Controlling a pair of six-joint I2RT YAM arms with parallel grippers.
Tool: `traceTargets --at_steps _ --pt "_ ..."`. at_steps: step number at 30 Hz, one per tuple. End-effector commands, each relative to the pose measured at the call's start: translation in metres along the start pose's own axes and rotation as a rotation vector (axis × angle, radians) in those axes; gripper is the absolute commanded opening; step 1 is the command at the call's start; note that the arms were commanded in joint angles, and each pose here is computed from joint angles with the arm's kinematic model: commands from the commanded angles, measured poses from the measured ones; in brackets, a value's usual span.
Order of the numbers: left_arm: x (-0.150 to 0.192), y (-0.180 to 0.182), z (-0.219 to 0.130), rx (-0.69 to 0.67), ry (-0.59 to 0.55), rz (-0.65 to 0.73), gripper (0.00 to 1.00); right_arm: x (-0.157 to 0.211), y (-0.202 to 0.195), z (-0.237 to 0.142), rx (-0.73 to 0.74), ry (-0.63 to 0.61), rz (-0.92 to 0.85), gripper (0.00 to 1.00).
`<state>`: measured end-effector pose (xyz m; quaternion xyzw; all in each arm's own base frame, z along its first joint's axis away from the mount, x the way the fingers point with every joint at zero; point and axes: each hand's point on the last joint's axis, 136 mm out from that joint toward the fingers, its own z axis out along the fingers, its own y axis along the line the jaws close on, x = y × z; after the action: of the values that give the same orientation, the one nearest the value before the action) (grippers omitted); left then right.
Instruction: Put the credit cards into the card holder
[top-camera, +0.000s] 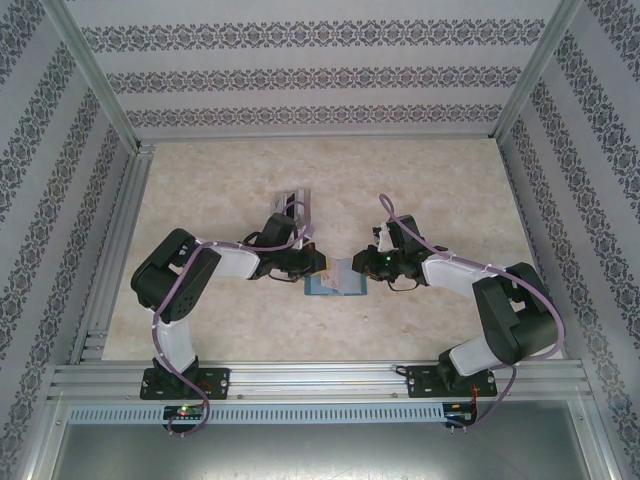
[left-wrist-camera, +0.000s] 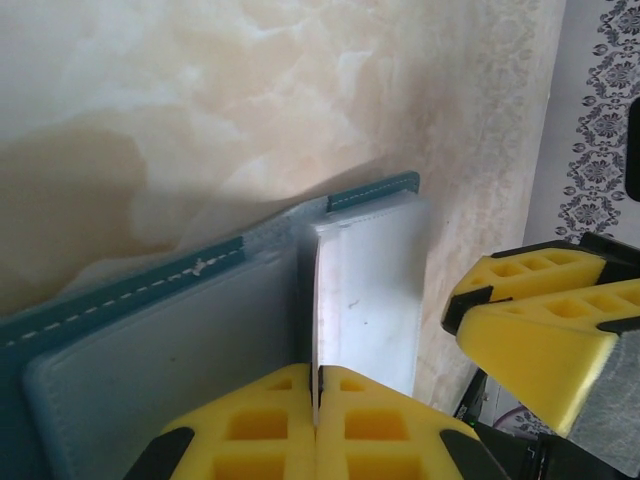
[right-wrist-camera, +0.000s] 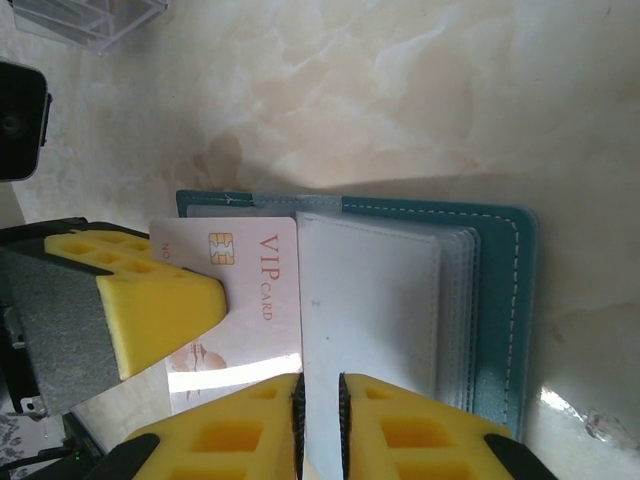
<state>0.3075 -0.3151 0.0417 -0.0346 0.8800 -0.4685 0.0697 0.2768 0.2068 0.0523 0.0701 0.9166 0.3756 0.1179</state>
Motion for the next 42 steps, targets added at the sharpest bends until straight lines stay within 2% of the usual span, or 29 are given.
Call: traceTargets --at_steps 1,18,30,42 --pt "-0.003 -0.009 0.006 0.034 0.004 0.036 0.00 -0.001 -0.006 0.000 0.021 -0.003 -0.017 0.20" --pt "-0.005 -0.023 0.003 0.070 -0.004 0.028 0.00 0.006 -0.034 0.012 0.104 0.037 0.018 0.20" --pt "-0.012 -0.034 -0.003 0.080 -0.026 0.051 0.00 0.009 -0.046 0.007 0.163 0.029 0.018 0.20" --pt "-0.013 -0.031 0.000 0.056 -0.020 0.077 0.00 0.007 -0.044 0.006 0.154 0.030 0.017 0.20"
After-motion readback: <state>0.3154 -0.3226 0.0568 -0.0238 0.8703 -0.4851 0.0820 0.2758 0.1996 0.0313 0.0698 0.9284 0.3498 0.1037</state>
